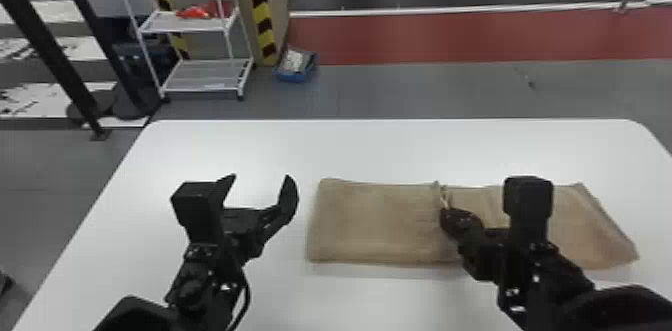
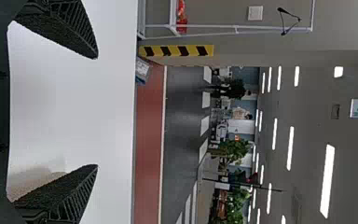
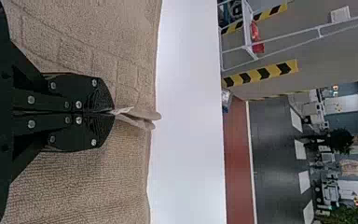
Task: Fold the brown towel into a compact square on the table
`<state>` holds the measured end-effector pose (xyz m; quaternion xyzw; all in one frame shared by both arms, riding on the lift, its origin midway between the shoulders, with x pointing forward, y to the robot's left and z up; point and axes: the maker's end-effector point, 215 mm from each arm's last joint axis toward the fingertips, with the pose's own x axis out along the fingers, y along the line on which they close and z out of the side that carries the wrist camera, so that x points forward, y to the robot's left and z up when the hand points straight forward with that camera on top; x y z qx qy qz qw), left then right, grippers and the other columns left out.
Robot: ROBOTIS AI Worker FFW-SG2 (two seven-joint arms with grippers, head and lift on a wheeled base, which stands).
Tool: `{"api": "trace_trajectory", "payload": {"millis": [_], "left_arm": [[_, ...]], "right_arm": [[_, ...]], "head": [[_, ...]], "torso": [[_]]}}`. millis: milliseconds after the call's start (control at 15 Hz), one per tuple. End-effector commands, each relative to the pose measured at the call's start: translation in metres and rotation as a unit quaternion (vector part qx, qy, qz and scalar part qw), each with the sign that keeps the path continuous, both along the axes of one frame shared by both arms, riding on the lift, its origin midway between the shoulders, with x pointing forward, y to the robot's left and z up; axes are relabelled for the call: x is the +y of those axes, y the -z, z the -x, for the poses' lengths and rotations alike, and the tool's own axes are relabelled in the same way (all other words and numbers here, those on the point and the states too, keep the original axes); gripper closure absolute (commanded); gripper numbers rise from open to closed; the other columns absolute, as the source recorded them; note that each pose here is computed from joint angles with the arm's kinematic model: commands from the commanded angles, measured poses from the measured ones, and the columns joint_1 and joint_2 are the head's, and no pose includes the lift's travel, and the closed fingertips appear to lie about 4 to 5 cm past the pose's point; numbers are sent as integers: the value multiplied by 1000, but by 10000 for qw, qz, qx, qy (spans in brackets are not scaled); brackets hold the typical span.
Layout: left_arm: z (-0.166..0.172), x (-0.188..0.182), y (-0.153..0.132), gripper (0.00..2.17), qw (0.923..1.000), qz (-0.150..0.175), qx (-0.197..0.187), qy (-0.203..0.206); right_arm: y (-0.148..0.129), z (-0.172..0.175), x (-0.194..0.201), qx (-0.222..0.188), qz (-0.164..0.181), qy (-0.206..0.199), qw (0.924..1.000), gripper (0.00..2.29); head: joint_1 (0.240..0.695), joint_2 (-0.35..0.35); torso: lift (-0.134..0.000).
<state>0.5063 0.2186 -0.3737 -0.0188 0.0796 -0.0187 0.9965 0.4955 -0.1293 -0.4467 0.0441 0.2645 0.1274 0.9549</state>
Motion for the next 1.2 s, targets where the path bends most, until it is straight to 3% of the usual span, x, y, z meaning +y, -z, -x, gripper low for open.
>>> {"api": "trace_trajectory", "payload": {"millis": [0,333,600,733,800,933,1133], "left_arm": [[1,0,1,39,10000,5,10,-3],[0,1,1,39,10000,-4,6,-10],[0,5,0,39,10000,-29,-5,-54],[0,6,0,39,10000,-24,-6,-61],[-1,6,-1,39,10000,-15,-13,-62],[-1,0,-3,39,10000,9,-29,-42],[-1,-2,-1,43,10000,-22,8,-44]], "right_arm": [[-8,2,4,-73,-28,-26,10000,1301],[-38,8,5,-373,-120,-15,9992,1301],[-82,15,-58,-738,-112,463,9961,1301],[-75,13,-100,-609,-9,738,9954,1301],[-53,15,-112,-324,6,748,9967,1301],[-29,17,-111,-106,-66,656,9978,1301],[-59,11,-117,-400,-127,651,9970,1301]], "head": [[695,98],[695,107],[695,90],[695,62],[695,42],[695,-6],[695,-19]], "torso": [[-125],[-125],[-125],[-125],[-125],[-125],[-125]]}}
